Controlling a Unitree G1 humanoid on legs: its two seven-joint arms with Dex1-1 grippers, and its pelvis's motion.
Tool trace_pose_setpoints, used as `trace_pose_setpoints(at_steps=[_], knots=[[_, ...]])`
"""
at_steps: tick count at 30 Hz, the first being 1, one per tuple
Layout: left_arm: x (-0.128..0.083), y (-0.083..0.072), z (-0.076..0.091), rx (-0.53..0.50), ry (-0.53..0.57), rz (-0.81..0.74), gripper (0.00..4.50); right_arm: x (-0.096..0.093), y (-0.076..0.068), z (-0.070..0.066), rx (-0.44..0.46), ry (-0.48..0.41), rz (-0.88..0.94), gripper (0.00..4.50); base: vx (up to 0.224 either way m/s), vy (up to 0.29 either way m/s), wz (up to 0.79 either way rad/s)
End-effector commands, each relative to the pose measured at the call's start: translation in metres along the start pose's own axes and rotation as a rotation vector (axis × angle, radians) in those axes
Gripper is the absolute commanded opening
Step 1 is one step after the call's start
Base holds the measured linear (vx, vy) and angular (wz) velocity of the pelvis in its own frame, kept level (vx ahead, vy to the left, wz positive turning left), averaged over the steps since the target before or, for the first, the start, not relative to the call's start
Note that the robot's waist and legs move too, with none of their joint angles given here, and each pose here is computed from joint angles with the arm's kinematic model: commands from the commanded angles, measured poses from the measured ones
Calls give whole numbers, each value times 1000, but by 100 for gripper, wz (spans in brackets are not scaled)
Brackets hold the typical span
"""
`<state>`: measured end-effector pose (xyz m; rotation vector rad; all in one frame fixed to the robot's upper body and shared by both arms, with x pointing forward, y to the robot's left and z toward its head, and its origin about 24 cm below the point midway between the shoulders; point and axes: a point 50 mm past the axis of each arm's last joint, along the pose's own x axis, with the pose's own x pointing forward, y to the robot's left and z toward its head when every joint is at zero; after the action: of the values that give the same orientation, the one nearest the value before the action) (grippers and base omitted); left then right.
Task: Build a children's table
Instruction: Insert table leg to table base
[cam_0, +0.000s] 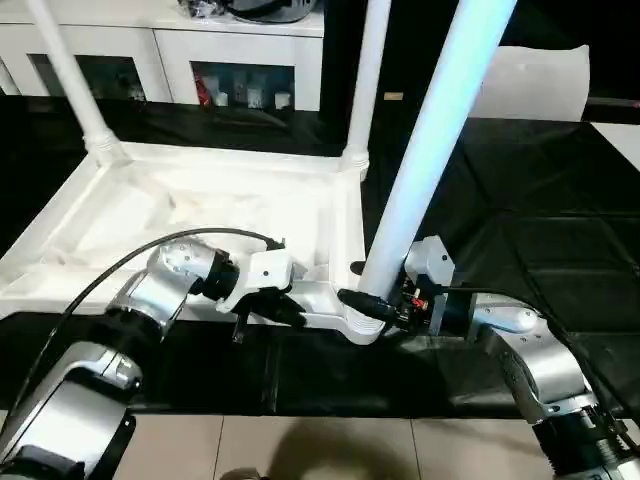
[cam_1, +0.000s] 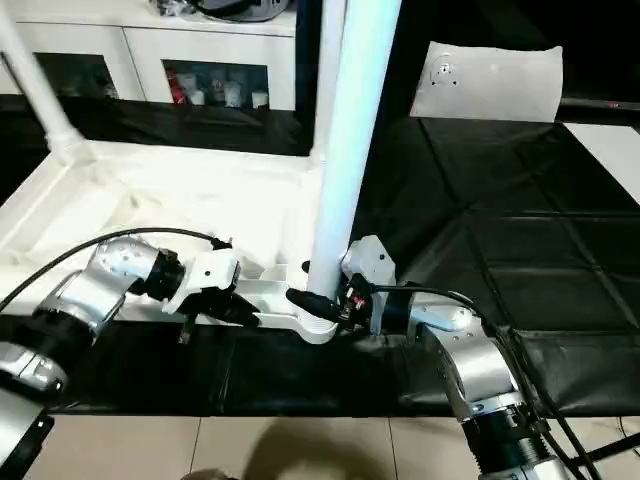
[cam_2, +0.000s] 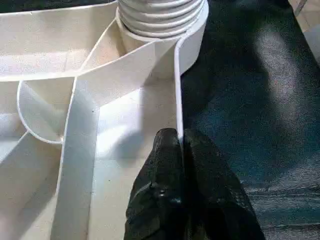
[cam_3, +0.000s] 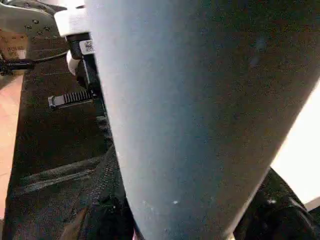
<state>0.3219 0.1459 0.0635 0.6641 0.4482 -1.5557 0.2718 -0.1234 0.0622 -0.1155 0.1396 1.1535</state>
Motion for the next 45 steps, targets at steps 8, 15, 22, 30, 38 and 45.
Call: trace_pose_setpoints(at_steps=[8,15,22,30,38,45], knots=[[-16,5,-7,-131,1,257,0,17,5,-40,138,76,-152,189,0,0,0],[-2,-20,0,-283,-58,380,0,24,-18,-37,183,31,-425,189,0,0,0],[22,-32,21,-327,-107,391,0,37,-32,-28,220,-3,-554,189,0,0,0],[24,-26,22,-332,-31,434,0,46,-32,-30,265,-3,-566,189,0,0,0],[19,-20,14,-296,21,457,0,46,-29,-33,301,-13,-538,272,0,0,0],[20,-17,9,-295,-16,428,0,39,-24,-34,227,-4,-488,333,0,0,0]])
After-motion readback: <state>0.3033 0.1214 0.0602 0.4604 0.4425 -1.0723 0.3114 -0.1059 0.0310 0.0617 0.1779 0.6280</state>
